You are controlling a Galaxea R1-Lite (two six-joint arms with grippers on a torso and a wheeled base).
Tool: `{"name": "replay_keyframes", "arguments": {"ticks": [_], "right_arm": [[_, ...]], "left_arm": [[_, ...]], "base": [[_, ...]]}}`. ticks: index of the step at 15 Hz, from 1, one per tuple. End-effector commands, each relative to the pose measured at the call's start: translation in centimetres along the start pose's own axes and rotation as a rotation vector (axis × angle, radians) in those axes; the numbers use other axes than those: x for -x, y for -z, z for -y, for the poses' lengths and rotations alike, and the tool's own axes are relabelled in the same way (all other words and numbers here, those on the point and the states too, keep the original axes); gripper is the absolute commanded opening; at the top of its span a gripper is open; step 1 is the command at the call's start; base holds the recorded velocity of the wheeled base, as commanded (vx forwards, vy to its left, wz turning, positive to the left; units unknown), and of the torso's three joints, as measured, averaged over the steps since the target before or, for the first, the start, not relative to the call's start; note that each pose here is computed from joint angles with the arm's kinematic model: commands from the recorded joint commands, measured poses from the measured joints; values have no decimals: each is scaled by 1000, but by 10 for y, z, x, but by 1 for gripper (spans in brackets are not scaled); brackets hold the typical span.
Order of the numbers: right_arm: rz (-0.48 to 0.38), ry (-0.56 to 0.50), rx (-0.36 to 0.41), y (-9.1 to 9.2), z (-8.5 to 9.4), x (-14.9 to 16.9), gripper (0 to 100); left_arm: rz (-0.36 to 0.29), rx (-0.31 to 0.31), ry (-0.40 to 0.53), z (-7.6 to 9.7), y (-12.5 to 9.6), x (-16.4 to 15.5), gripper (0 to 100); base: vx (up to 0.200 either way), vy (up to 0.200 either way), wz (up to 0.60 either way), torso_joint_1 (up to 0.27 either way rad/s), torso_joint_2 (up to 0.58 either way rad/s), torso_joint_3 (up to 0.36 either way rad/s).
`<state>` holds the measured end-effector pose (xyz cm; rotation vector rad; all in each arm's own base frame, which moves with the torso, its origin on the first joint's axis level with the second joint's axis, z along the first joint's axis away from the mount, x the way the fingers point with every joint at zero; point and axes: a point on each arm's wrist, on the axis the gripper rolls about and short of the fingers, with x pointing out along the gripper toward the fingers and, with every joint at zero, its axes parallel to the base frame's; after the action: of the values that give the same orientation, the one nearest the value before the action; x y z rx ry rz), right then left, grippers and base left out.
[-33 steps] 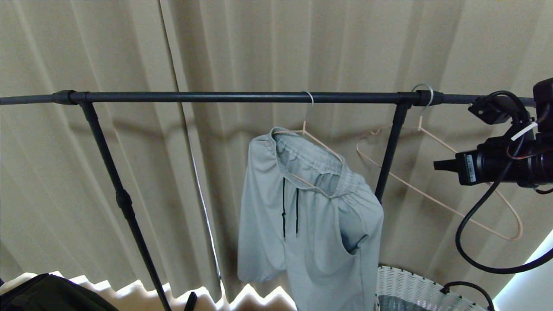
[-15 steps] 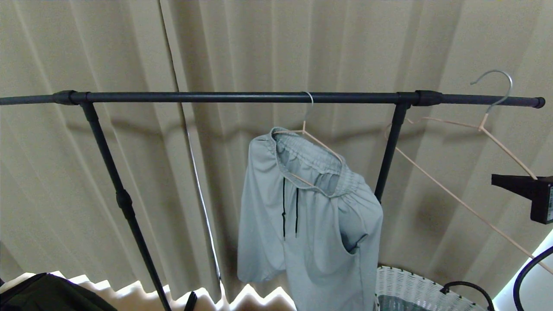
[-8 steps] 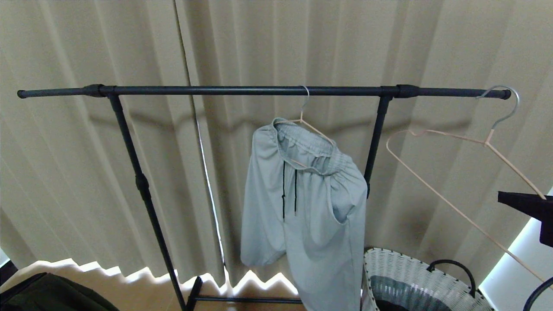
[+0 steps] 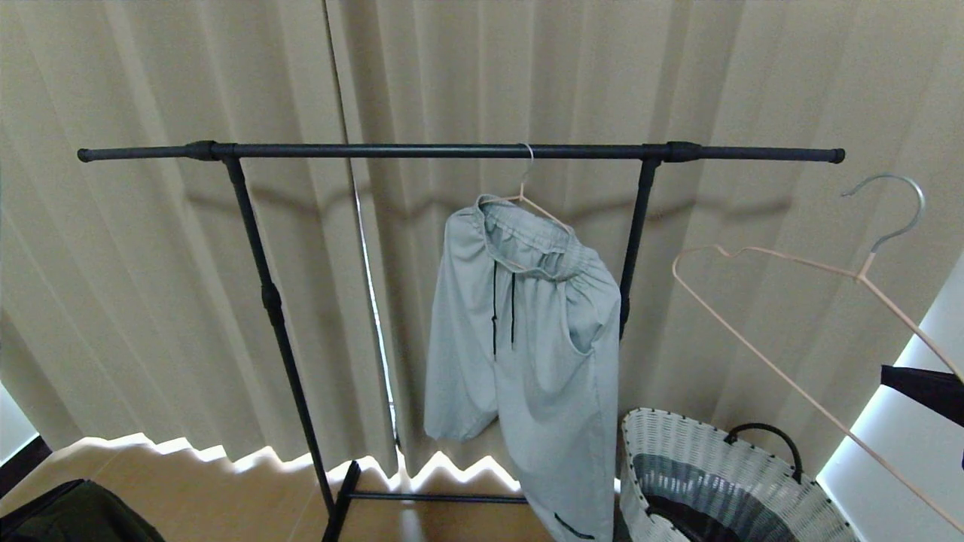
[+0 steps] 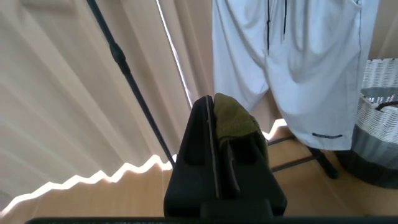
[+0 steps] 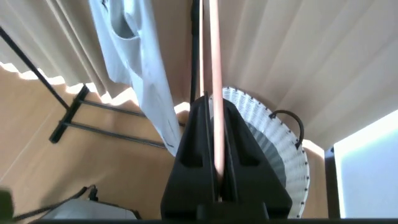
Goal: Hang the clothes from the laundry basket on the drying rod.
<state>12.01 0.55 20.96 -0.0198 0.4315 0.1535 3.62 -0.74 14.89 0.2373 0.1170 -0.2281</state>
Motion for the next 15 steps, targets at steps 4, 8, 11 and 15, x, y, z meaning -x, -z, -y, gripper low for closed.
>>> {"name": "replay_keyframes", "arguments": {"ticks": [4, 8, 11, 15], "right_arm": [[11, -20, 5, 2, -3, 4, 0], [3, -27, 3, 7, -4, 5, 0], [5, -27, 3, 8, -4, 6, 0], [5, -27, 3, 8, -4, 6, 0]], "left_arm": [[12, 0, -1, 0, -1, 1, 0], [17, 6, -7, 1, 4, 4, 0], [35, 65, 7, 1, 2, 6, 0], [33, 64, 12, 1, 2, 6, 0]], "base": [[0, 0, 0, 0, 0, 0], [0, 0, 0, 0, 0, 0], [0, 133, 0, 2, 2, 6], [0, 200, 0, 4, -1, 1]]}}
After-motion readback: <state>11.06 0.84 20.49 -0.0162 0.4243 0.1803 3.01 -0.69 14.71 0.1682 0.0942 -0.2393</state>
